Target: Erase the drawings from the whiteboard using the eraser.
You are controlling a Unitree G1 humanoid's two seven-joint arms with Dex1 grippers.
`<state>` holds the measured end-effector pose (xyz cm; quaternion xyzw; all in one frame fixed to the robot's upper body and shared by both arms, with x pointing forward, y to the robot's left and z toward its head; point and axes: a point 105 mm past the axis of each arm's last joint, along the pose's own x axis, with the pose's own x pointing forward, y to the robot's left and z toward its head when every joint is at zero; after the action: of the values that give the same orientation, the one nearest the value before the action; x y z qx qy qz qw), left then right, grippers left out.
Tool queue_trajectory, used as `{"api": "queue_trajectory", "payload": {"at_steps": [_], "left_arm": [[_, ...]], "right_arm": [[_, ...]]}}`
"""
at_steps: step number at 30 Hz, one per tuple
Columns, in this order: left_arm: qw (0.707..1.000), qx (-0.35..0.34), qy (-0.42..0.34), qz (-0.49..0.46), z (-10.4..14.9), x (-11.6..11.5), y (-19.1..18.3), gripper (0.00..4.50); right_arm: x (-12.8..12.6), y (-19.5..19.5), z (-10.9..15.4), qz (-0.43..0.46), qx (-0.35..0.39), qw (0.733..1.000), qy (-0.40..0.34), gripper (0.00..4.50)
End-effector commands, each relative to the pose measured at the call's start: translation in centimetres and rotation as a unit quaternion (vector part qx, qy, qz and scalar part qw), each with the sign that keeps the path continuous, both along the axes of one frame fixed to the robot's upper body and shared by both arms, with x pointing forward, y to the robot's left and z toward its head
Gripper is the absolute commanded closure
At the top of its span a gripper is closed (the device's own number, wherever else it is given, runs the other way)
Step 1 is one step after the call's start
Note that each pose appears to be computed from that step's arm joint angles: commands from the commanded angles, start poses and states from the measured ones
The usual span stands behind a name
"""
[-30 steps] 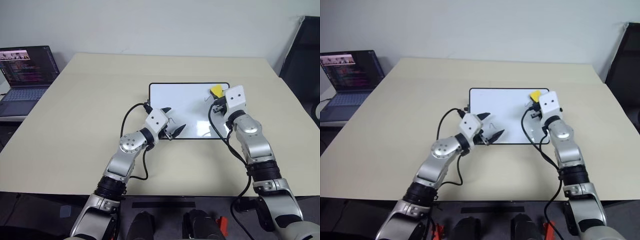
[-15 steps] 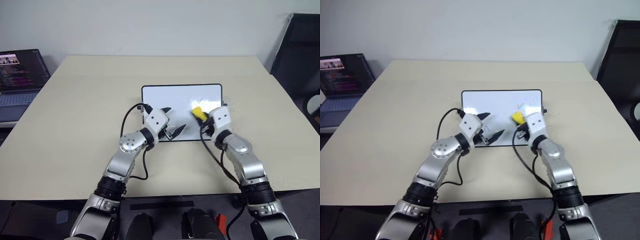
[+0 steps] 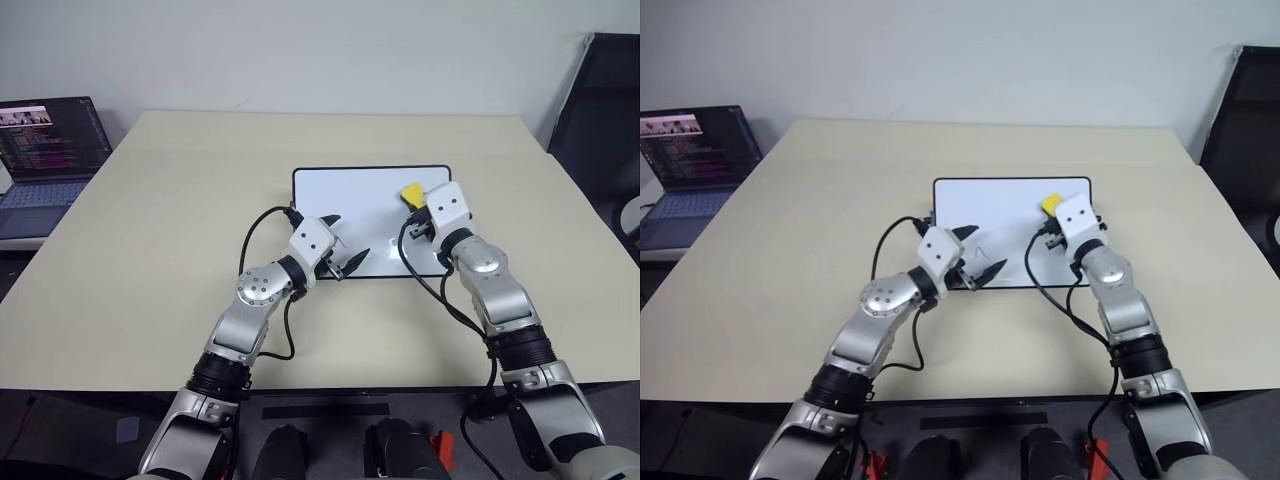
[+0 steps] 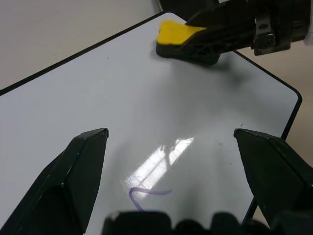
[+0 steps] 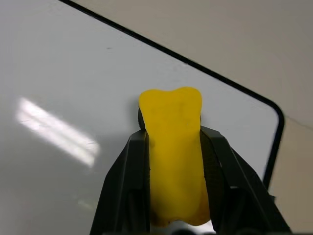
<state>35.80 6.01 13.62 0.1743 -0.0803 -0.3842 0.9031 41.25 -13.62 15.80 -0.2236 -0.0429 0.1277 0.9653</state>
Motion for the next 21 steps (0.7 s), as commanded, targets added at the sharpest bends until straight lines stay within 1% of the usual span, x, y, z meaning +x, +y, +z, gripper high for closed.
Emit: {"api": "queue_trajectory", "payload": {"at_steps": [1,4,10,15,17,21], "left_arm": [[1.000,-0.011,-0.026,-0.006,1.5,-0.4,-0.3,0.00],[1.000,-0.011,-0.026,-0.007,1.5,-0.4,-0.4,0.00],[1.000,-0.011,-0.024,-0.010,1.5,-0.4,-0.5,0.00],[1.000,-0.010,-0.021,-0.011,1.4,-0.5,-0.5,0.00],[1.000,-0.008,-0.019,-0.014,1.2,-0.5,-0.7,0.00],[1.000,-0.012,-0.019,-0.019,1.2,-0.7,-1.0,0.00]], "right_arm": [[-0.2,-2.9,-3.3,-0.058,-0.024,0.997,0.052,3.42],[-0.5,-3.0,-3.7,-0.065,-0.029,0.996,0.055,3.42],[-0.7,-3.7,-3.7,-0.081,-0.030,0.995,0.052,3.42],[-0.8,-5.4,-3.7,-0.111,-0.034,0.992,0.052,3.42],[-1.0,-6.0,-4.0,-0.114,-0.049,0.991,0.052,3.42],[-1.6,-7.1,-4.6,-0.123,-0.054,0.989,0.059,3.42]]}}
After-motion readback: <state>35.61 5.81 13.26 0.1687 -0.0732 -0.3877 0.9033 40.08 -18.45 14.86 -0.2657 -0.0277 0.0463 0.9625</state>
